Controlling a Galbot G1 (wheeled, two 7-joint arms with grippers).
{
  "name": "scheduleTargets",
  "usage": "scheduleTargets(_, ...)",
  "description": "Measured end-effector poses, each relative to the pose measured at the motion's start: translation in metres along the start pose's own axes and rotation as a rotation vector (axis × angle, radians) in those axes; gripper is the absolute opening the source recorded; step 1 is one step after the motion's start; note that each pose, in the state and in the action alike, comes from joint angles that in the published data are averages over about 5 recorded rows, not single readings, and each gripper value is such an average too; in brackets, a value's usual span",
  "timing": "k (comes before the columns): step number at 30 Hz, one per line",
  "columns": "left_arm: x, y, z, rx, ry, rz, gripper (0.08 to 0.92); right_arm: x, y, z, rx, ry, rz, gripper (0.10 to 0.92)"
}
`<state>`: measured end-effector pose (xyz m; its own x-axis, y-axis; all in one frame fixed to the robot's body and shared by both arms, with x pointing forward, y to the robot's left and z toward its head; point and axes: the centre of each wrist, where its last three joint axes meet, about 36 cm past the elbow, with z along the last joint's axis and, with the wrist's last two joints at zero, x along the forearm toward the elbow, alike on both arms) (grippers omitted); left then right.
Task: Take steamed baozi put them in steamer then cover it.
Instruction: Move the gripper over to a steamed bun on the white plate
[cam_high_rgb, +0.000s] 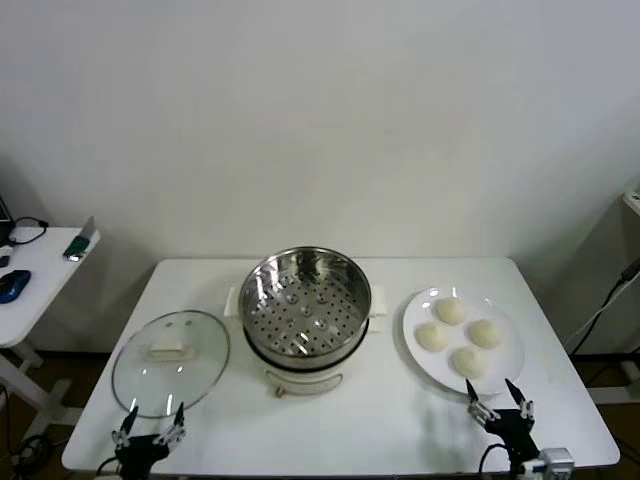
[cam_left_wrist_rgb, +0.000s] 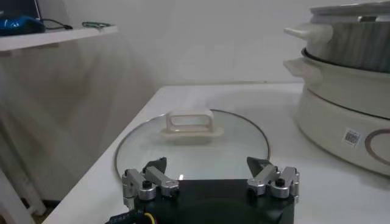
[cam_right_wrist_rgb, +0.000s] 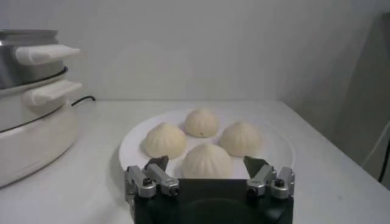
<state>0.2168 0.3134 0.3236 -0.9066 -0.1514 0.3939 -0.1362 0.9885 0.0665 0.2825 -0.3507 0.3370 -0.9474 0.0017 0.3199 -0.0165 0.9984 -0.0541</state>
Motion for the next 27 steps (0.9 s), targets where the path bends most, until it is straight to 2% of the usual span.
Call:
scheduleTargets(7,-0.001,0.001,-0.004,-0.008,-0.008,0.007,0.823,-0.038,-0.016,-0.05,0.113,-0.018,-0.027,0.823)
scheduleTargets(13,-0.001,0.001,-0.006,-0.015,-0.014,0.016,0.823,-0.087,-0.035,-0.113,0.301,-0.008,-0.109,0.823)
scheduleTargets(21,-0.003,0.001,-0.009,-0.026,-0.024,0.024,0.823,-0.148,-0.048,-0.193,0.671,0.043,-0.318,0.823)
scheduleTargets(27,-0.002,0.004,-0.011,-0.033,-0.028,0.022,0.823,-0.19,-0.058,-0.24,0.97,0.123,-0.514,0.823)
